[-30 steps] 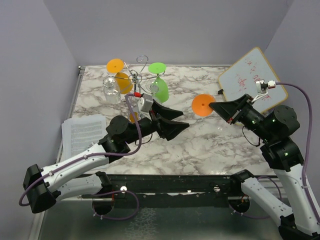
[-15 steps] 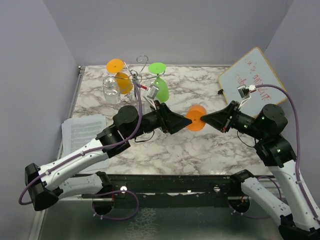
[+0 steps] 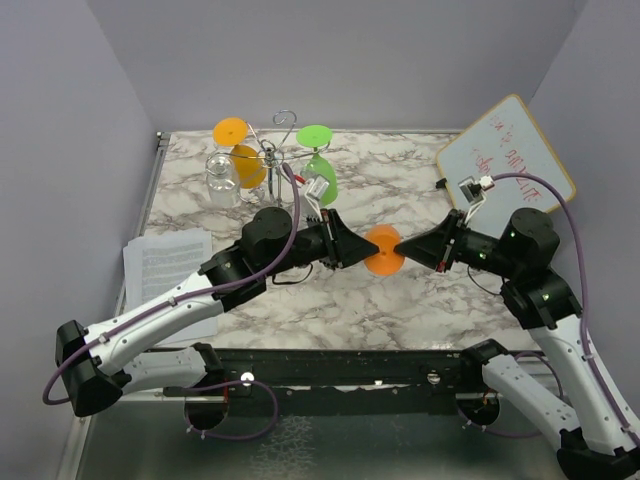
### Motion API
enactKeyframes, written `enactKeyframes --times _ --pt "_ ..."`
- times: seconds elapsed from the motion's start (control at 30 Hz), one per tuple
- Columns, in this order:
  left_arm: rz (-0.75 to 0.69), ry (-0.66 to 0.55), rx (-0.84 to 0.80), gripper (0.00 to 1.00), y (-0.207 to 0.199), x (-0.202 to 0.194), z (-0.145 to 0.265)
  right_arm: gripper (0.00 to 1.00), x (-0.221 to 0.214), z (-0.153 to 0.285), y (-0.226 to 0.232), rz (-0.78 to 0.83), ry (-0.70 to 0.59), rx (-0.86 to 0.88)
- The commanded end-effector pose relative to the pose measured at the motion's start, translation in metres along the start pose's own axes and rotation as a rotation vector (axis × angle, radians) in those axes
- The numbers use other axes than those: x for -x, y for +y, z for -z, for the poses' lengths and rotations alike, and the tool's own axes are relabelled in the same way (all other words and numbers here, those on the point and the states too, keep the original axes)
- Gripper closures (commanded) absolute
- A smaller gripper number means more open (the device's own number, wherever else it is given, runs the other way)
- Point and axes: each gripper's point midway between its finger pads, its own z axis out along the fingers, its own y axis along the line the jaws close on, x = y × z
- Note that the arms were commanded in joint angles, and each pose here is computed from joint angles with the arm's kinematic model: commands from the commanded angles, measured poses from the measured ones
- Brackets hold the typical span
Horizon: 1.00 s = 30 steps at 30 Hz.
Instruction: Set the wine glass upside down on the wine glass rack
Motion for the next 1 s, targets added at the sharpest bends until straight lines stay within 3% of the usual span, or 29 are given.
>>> enactKeyframes --times 0.0,0.1,0.17,0.27,0.33,0.6,0.97 --pt "-0.011 0.042 -0.042 0.85 -0.014 -0.003 0.003 0.99 -0.008 -0.003 -0.001 -0.002 0.033 0.034" --pt "-0.001 0.061 -0.021 1.00 -0.011 -0.007 0.007 0.98 -0.010 -0.004 0.000 -0.006 0.044 0.048" --pt "0.014 0.059 -0.004 1.00 -0.010 -0.007 0.011 0.84 -0.011 -0.003 0.000 -0.014 0.044 0.044" --pt "0.065 0.021 0.062 1.00 -0.003 -0.001 0.020 0.55 -0.010 -0.002 -0.003 -0.025 0.024 0.024" --pt "0.115 -0.014 0.149 1.00 0.007 0.005 0.030 0.47 -0.007 -0.001 -0.004 -0.029 0.001 0.001" --pt "0.284 -0.189 0.303 1.00 0.011 0.035 0.076 0.30 0.009 0.003 -0.023 -0.090 -0.066 -0.163" --pt "0.439 -0.489 0.475 1.00 0.020 0.089 0.120 0.29 0.022 0.021 -0.038 -0.167 -0.169 -0.330"
